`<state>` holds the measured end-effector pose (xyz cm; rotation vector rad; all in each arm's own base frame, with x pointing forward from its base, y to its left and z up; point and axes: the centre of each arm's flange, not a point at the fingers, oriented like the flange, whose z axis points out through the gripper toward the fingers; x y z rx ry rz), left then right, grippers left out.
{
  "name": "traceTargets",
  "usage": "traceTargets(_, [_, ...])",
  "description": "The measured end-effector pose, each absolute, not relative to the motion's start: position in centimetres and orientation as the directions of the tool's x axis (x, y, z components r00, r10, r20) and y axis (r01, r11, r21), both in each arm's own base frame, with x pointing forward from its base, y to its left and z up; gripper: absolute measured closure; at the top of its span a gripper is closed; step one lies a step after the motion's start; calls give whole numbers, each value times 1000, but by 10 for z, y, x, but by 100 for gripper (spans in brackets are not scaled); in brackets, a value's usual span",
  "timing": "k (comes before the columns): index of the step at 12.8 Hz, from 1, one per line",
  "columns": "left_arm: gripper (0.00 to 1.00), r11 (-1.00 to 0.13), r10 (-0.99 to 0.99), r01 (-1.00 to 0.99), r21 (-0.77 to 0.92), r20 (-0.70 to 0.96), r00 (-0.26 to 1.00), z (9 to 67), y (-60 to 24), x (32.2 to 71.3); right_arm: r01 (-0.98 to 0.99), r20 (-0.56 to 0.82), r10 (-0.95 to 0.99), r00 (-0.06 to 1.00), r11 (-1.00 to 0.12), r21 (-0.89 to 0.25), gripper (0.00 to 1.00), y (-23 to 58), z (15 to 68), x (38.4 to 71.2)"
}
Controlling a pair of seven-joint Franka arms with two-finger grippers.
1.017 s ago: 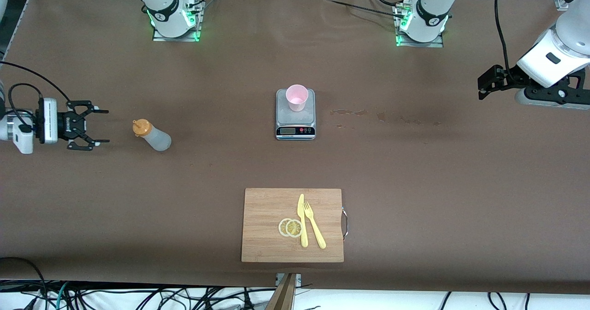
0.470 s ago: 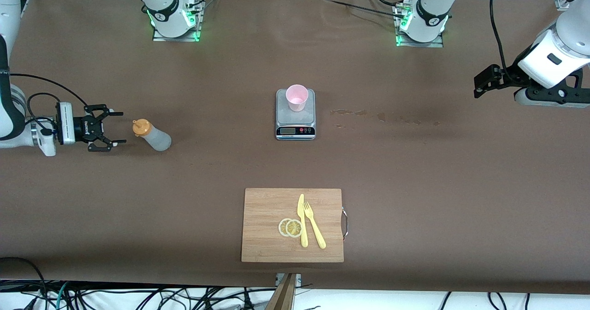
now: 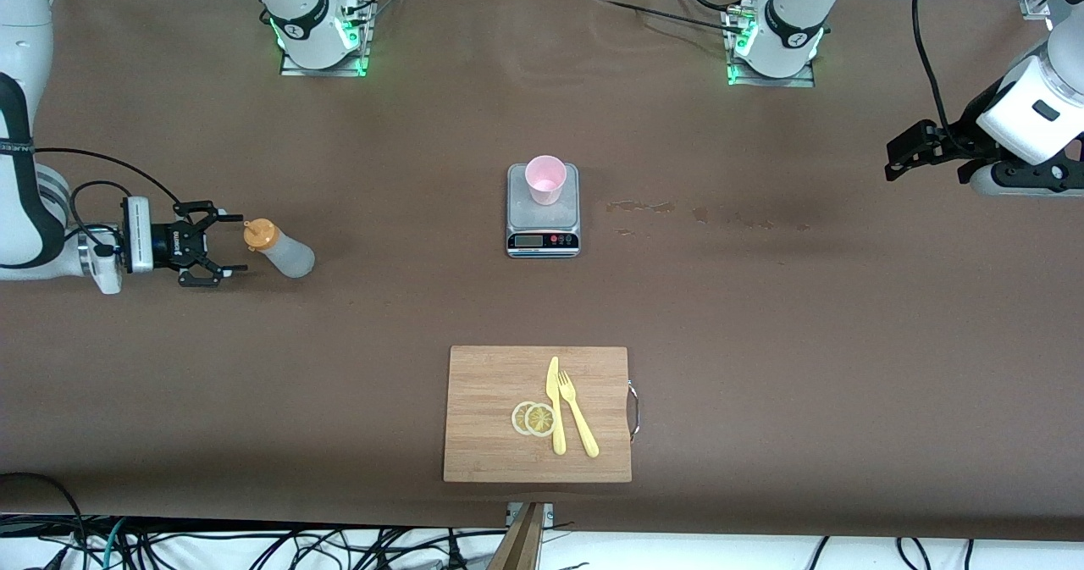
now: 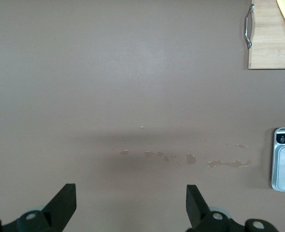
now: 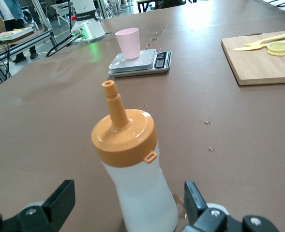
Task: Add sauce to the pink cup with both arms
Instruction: 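Close the right gripper around the white sauce bottle, then lift the sauce bottle upright with the right gripper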
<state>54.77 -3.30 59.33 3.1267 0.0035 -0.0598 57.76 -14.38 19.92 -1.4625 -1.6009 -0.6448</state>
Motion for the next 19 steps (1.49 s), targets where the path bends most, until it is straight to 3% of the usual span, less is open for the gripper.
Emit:
traceTargets(14, [0, -1000, 7, 8, 15, -32, 999, 596, -33, 548, 964, 888, 460, 13, 230, -133, 2, -103, 153, 571])
traceTargets(15, [0, -1000, 11, 11, 15, -32, 999, 596, -32, 548, 964, 889, 458, 14, 230, -134, 4, -102, 152, 571])
traceTargets(16, [0, -1000, 13, 14, 15, -33, 999, 596, -30, 549, 964, 889, 457, 15, 230, -135, 13, -101, 152, 570])
traceTargets(17, [0, -1000, 13, 14, 15, -33, 999, 596, -30, 549, 964, 890, 456, 13, 232, -133, 14, -101, 152, 570])
traceTargets(19, [0, -1000, 13, 14, 15, -33, 999, 595, -30, 549, 963, 892, 453, 6, 237, -127, 28, -100, 151, 569])
